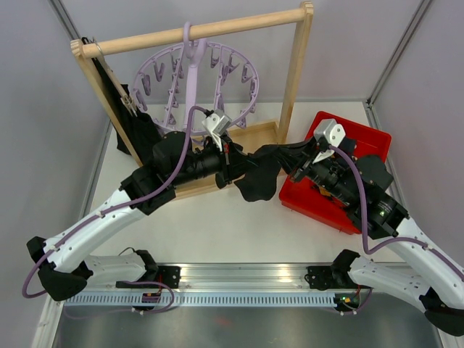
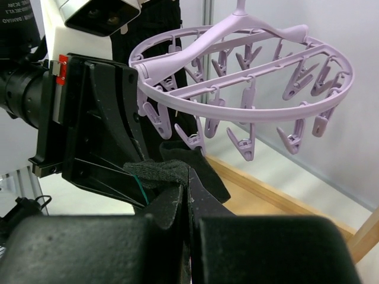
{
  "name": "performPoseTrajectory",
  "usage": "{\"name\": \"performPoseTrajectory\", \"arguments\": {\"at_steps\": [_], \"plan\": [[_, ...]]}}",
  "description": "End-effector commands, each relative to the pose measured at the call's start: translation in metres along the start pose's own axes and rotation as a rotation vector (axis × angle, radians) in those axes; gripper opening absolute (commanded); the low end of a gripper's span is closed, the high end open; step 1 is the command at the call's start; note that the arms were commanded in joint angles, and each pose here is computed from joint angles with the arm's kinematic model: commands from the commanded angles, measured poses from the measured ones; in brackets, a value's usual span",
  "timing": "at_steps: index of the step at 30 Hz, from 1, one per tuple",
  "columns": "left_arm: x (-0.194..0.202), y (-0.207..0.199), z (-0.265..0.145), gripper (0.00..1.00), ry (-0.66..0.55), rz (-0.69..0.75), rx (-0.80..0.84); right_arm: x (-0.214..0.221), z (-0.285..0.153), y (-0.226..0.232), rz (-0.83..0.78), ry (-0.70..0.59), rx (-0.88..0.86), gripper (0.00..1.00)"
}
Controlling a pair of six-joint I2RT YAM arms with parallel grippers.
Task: Clip the socks to the hanger
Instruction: Pick up the sock from the bin.
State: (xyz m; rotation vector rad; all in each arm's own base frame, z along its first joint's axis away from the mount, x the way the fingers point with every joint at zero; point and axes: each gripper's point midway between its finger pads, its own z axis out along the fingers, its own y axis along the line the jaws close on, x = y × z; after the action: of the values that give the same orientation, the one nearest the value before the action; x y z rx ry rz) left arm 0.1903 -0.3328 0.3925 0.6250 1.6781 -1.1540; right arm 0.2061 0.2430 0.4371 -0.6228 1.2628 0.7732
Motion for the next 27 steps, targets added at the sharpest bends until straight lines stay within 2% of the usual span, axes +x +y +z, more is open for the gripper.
{"name": "performPoseTrajectory", "arguments": {"at_steps": [1, 7, 17, 20, 23, 27], "plan": [[-0.008, -0.007, -0.008, 0.07, -0.028, 0.031, 0.032, -0.023, -0.006, 0.012, 0.026, -0.046, -0.052, 0.00], [-0.009, -0.008, -0.008, 0.08, -0.033, 0.031, 0.035, -0.019, -0.007, 0.015, 0.047, -0.028, -0.062, 0.00], [-0.010, -0.007, -0.013, 0.17, -0.051, 0.035, 0.028, -0.018, -0.009, 0.019, 0.082, -0.018, -0.080, 0.00], [-0.010, -0.007, -0.016, 0.23, -0.060, 0.038, 0.025, -0.018, -0.009, 0.021, 0.089, -0.015, -0.088, 0.00], [-0.010, -0.006, -0.018, 0.36, -0.068, 0.043, 0.021, -0.017, -0.009, 0.022, 0.099, -0.005, -0.093, 0.00], [-0.012, -0.008, -0.022, 0.47, -0.085, 0.058, 0.034, -0.016, -0.006, 0.026, 0.117, 0.024, -0.112, 0.00]]}}
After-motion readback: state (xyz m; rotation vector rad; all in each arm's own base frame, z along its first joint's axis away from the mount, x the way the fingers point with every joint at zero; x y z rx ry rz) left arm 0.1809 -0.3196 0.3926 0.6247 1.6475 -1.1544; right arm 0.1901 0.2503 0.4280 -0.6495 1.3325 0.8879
